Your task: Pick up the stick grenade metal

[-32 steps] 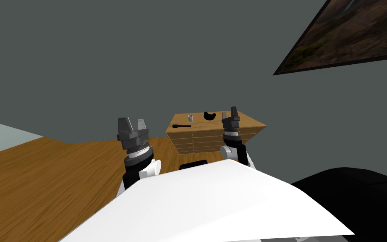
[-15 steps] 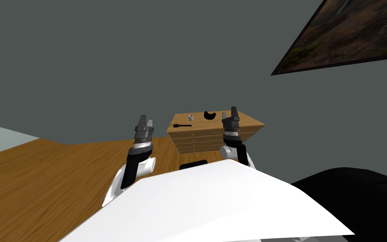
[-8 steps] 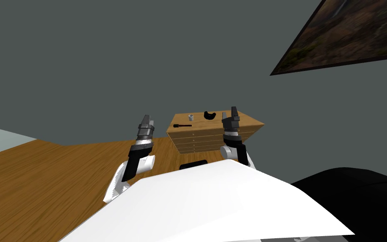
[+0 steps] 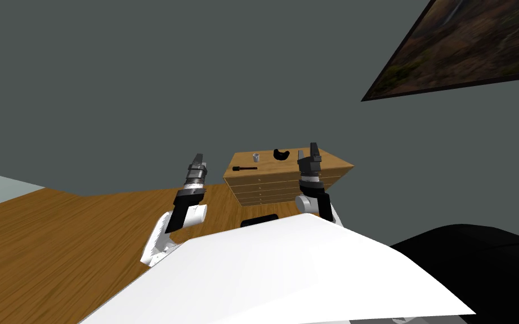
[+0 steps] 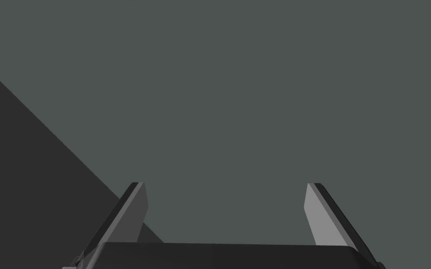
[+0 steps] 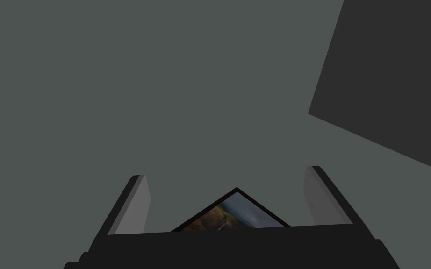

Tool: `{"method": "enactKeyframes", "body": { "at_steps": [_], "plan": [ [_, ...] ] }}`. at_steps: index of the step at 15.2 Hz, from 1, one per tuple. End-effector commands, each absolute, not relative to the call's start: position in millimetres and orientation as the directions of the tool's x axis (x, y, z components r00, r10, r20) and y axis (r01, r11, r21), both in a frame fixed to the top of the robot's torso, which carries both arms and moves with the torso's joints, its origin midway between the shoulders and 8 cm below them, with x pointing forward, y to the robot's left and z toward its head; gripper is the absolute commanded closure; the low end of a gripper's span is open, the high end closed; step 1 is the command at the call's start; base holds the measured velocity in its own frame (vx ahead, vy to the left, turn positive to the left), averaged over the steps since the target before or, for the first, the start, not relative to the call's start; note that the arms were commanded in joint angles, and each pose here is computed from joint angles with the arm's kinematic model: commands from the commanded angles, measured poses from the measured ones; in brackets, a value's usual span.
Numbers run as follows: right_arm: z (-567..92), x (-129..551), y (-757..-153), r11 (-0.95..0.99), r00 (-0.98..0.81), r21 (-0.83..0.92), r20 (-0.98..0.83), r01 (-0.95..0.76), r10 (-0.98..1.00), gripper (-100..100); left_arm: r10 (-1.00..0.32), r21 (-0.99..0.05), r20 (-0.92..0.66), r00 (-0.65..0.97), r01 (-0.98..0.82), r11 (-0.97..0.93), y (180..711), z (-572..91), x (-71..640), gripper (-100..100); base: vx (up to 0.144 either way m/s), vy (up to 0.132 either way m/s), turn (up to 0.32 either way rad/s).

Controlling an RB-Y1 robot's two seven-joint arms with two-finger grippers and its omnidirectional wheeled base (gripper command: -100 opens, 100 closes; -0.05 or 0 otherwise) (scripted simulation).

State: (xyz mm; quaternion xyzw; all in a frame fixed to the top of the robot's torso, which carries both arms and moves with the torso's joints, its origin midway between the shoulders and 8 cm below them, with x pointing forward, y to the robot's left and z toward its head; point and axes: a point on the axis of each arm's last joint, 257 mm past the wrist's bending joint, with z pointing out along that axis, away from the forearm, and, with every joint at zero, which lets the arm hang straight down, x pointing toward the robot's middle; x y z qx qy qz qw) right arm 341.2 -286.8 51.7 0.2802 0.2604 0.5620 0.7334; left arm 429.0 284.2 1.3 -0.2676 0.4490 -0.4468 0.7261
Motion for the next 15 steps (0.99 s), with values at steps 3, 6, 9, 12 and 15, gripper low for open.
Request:
{"method": "enactKeyframes", "body": {
  "at_steps": [3, 6, 9, 12, 15],
  "plan": [
    [52, 341, -287, 0.211, 0.233, 0.704, -0.067, -0.678, 0.97, 0, -0.888, -0.823, -0.414, 0.201, 0.335, 0.459, 297, -12, 443, -100, 0.011, 0.011, -0.019],
    [52, 341, -287, 0.211, 0.233, 0.704, -0.067, -0.678, 0.97, 0, -0.888, -0.839, -0.411, 0.206, 0.294, 0.457, 305, -19, 452, -100, 0.009, 0.007, -0.013],
    [52, 341, -287, 0.211, 0.233, 0.704, -0.067, -0.678, 0.97, 0, -0.889, -0.859, -0.407, 0.211, 0.244, 0.451, 315, -27, 462, -100, 0.01, 0.004, -0.012],
    [52, 341, -287, 0.211, 0.233, 0.704, -0.067, -0.678, 0.97, 0, -0.889, -0.873, -0.407, 0.21, 0.198, 0.446, 320, -38, 465, -100, 0.012, 0.004, -0.013],
    [52, 341, -287, 0.211, 0.233, 0.704, -0.067, -0.678, 0.97, 0, -0.891, -0.889, -0.4, 0.216, 0.146, 0.434, 329, -47, 474, -100, 0.018, 0.006, -0.021]
  ]
}}
